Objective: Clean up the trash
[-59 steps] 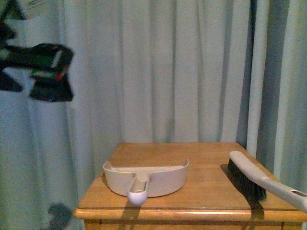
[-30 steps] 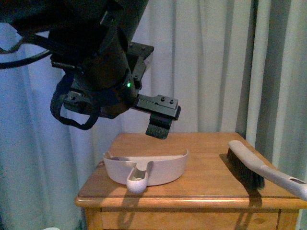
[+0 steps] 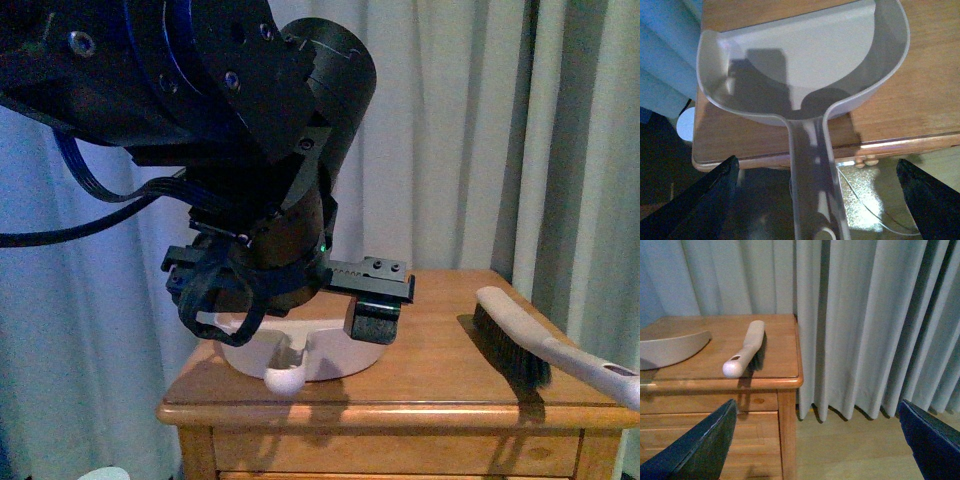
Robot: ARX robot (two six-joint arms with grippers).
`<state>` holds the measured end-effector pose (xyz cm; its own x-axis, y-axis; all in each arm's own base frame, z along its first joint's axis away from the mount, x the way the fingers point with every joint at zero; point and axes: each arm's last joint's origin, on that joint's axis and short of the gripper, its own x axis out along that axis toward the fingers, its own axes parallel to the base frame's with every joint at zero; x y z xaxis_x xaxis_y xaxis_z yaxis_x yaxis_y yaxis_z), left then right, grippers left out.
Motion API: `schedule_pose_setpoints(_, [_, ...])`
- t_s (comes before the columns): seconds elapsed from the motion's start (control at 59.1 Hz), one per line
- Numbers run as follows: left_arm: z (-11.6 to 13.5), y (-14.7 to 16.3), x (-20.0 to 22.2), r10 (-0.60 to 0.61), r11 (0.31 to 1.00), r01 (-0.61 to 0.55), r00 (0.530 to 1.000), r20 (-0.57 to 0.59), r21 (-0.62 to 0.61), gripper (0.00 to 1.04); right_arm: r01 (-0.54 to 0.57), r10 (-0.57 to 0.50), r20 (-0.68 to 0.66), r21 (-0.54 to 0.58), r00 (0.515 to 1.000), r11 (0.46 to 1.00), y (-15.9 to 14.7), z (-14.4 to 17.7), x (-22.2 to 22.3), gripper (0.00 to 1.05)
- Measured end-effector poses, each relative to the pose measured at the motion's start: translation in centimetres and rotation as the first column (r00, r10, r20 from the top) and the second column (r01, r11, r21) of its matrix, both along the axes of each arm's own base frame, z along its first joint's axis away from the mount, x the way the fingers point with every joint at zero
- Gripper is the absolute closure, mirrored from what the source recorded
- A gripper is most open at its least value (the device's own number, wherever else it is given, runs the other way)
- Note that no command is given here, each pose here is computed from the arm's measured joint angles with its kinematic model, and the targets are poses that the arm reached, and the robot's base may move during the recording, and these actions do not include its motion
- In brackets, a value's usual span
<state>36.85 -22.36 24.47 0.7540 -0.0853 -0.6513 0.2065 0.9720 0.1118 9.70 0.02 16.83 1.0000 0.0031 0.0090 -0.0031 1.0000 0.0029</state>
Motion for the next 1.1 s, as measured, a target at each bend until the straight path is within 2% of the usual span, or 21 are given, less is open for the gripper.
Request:
schedule_pose_setpoints(0.389, [-1.7,-0.4,-0.1,0.0,1.0,0.0,0.999,-0.032,0.017,0.08,0.0,0.0,0.0,0.0,1.0,1.0,0.0,0.0,0.0,0.07])
schedule_pose_setpoints(0.694, [-4.5,-0.9,0.8,0.002,0.999,0.0,0.998,-0.066,0.034,0.08,0.0,0.0,0.0,0.0,1.0,1.0,0.0,0.0,0.0,0.07])
schedule_pose_setpoints(1.015, [-4.5,-1.0,1.5,-0.012,0.999,0.015,0.999,-0.045,0.051,0.08,0.0,0.0,0.0,0.0,1.0,1.0,0.0,0.0,0.0,0.07])
schedule_pose_setpoints(1.1, [-4.3,-1.1,1.6,-0.021,0.998,0.023,0.999,-0.036,0.057,0.18,0.0,0.0,0.0,0.0,1.0,1.0,0.0,0.0,0.0,0.07])
